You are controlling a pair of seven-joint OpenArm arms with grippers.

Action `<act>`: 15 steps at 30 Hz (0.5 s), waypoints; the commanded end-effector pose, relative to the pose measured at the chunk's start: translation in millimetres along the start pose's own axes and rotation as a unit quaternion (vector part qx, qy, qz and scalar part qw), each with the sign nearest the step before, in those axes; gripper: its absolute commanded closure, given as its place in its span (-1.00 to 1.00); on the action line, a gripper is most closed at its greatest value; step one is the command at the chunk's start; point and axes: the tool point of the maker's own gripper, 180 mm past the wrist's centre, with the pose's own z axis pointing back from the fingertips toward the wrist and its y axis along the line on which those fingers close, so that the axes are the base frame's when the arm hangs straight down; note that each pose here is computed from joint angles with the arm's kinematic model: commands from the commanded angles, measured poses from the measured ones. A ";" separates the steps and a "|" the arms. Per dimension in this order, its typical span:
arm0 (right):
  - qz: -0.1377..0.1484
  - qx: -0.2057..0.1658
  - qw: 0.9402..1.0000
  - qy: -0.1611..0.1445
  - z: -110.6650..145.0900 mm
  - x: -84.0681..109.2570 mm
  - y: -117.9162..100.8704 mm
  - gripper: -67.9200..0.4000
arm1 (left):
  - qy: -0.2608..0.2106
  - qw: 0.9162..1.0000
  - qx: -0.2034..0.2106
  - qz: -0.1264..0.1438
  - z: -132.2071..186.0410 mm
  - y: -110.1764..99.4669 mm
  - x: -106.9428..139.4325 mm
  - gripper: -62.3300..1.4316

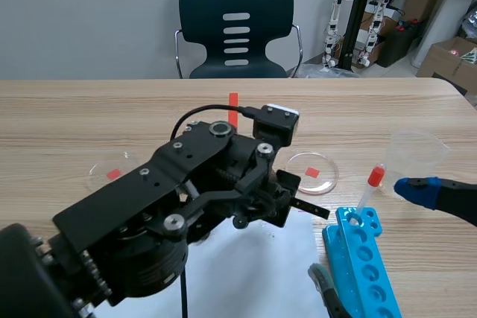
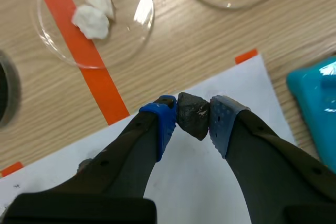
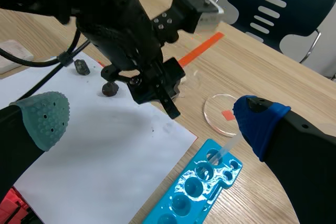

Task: Pick up the right mineral with the left hand

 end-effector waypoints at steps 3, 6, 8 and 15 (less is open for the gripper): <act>0.004 -0.006 1.000 -0.022 -2.7 12.4 -4.7 -1.00 | -0.068 0.998 -0.006 0.002 21.0 2.0 18.1 0.55; 0.004 -0.006 1.000 -0.022 -2.7 12.3 -4.7 -1.00 | -0.114 0.993 -0.004 -0.004 37.3 9.2 26.6 0.55; 0.004 -0.006 1.000 -0.022 -2.7 12.3 -4.7 -1.00 | -0.143 0.990 0.002 -0.007 47.3 18.6 30.1 0.55; 0.004 -0.006 1.000 -0.022 -2.7 12.3 -4.7 -1.00 | -0.221 0.974 0.053 0.016 81.9 72.3 35.5 0.55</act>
